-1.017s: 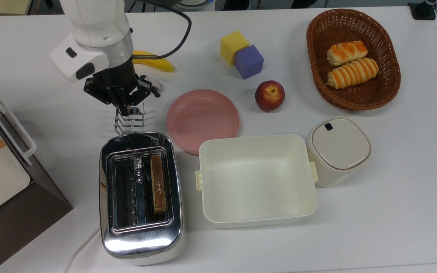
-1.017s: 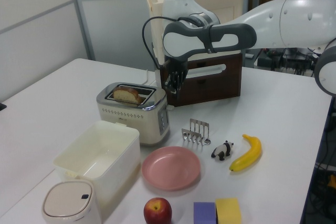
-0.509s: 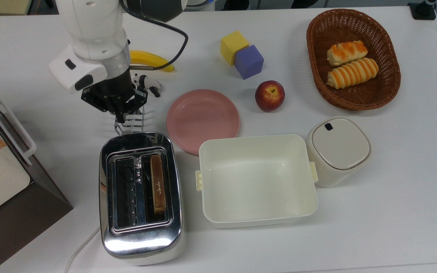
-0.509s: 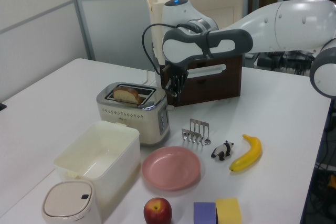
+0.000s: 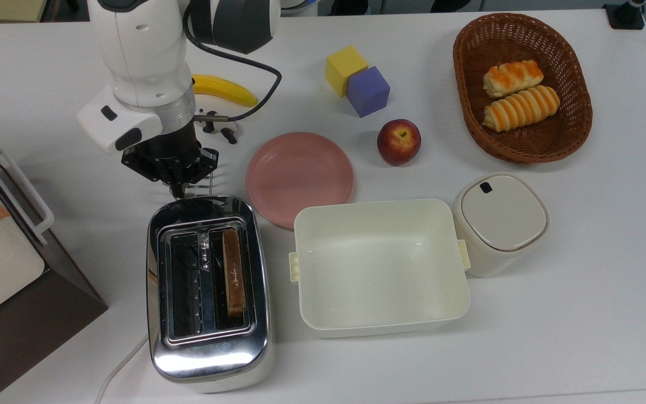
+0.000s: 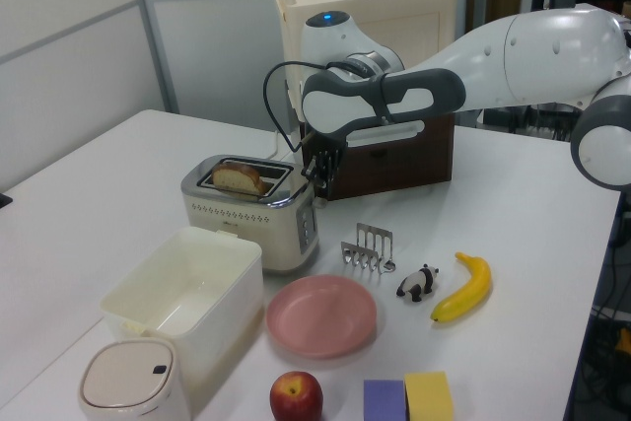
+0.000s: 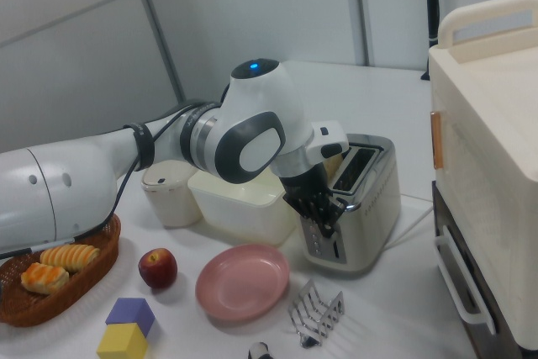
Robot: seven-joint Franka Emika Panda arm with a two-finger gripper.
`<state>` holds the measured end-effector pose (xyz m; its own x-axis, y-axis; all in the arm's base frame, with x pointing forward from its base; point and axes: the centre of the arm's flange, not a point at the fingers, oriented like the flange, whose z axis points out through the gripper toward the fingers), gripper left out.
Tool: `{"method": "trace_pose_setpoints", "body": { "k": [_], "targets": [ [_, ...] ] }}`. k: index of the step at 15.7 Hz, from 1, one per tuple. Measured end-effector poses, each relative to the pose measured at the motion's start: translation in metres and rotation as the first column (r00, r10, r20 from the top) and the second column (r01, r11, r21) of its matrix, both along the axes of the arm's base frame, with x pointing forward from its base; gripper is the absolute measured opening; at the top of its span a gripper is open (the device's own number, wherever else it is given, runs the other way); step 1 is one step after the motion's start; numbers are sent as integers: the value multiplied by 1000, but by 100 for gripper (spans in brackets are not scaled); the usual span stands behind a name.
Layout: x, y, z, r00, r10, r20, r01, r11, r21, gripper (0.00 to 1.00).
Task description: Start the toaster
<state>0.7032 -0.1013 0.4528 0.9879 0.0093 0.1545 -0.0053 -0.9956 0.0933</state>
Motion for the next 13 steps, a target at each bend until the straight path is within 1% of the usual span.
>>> {"method": "trace_pose_setpoints", "body": {
  "k": [6,13],
  "targets": [
    [0,1,0,1000,8,-1,-8,1000,-5,1],
    [1,7,-5,999,43,-11,-43,999,-5,1]
  ]
}}
